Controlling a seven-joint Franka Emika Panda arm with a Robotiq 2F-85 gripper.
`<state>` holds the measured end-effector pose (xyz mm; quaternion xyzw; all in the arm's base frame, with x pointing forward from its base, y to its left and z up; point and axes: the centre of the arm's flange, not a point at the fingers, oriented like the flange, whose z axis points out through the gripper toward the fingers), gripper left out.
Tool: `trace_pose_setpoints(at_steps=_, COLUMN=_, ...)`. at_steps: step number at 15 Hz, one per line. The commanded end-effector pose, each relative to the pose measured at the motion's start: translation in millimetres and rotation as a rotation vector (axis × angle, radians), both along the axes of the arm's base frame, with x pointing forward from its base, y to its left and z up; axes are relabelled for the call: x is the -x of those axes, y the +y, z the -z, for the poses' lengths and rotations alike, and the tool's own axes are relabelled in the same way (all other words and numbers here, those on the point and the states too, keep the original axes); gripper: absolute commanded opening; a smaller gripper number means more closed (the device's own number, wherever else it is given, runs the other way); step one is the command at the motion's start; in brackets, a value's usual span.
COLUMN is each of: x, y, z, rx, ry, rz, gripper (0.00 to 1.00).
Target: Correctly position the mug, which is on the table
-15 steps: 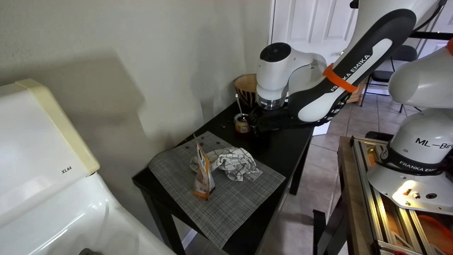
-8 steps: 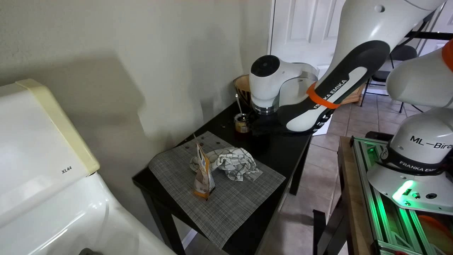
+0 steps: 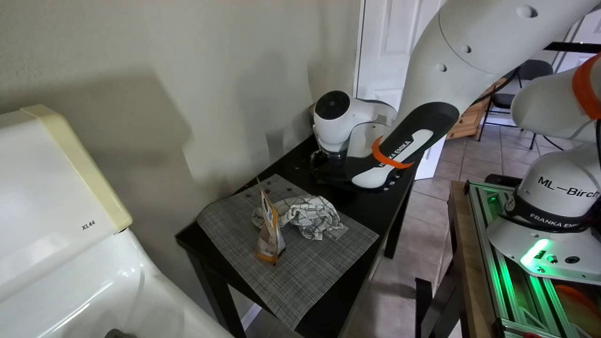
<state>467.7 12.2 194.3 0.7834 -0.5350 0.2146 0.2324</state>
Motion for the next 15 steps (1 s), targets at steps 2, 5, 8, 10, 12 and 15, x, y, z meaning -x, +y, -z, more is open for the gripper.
trace_pose_setpoints(at_steps=2, x=-23, y=17, z=44, rx=0.053, ry=-0.052, rz=0.029, gripper=1.0)
trace_pose_setpoints(at_steps=5, x=-26, y=24, z=59, rx=0.074, ry=-0.054, rz=0.029, gripper=1.0)
trace_pose_setpoints(at_steps=8, x=-27, y=24, z=70, rx=0.093, ry=-0.056, rz=0.039, gripper=1.0)
trace_pose_setpoints(at_steps=10, x=-28, y=23, z=78, rx=0.106, ry=-0.052, rz=0.04, gripper=1.0)
trace_pose_setpoints(at_steps=12, x=-28, y=24, z=83, rx=0.118, ry=-0.052, rz=0.039, gripper=1.0)
trace_pose_setpoints(at_steps=15, x=-29, y=24, z=88, rx=0.135, ry=-0.05, rz=0.036, gripper=0.86)
